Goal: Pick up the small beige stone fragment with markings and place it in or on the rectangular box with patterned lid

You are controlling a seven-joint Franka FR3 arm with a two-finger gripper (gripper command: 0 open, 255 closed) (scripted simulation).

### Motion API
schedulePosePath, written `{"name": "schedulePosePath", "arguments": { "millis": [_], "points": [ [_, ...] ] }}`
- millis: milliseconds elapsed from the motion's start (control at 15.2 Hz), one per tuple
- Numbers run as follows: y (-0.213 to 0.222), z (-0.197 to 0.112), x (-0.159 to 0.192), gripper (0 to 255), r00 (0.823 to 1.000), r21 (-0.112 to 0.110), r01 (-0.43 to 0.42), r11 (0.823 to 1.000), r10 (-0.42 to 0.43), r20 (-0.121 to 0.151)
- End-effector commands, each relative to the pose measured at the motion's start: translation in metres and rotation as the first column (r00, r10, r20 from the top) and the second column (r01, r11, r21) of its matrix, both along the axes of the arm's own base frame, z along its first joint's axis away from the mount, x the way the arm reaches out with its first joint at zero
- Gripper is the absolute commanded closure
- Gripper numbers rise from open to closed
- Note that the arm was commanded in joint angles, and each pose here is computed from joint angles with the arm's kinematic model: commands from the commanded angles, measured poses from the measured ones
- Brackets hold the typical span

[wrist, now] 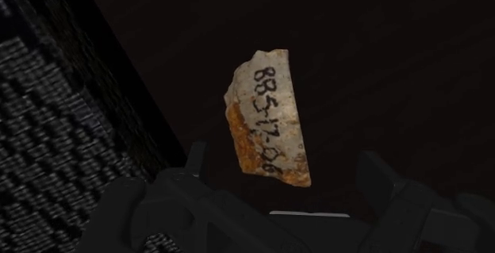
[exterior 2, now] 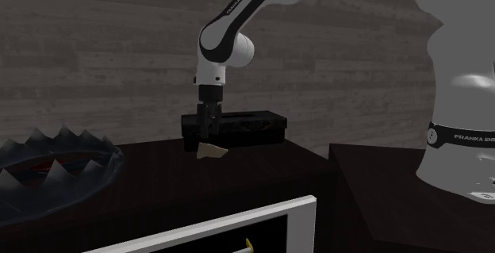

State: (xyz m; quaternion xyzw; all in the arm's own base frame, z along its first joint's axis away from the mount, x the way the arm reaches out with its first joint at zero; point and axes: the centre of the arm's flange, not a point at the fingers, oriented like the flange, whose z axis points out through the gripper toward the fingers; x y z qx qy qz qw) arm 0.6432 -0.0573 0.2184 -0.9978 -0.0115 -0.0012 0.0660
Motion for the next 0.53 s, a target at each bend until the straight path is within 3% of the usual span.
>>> {"name": "schedulePosePath", "arguments": {
  "millis": [0,66,198,462],
  "points": [
    [-0.003,-0.046,-0.006,0,0.999,-0.001,0.002,1.0,-0.002,-0.049],
    [0.0,-0.046,-0.009,255,0.999,-0.002,0.001,1.0,-0.002,-0.049],
    [-0.021,-0.045,-0.012,255,0.999,-0.002,0.0,1.0,-0.001,-0.05],
    [-0.022,-0.043,-0.019,255,0.999,-0.006,0.0,1.0,0.0,-0.049]
  ]
}}
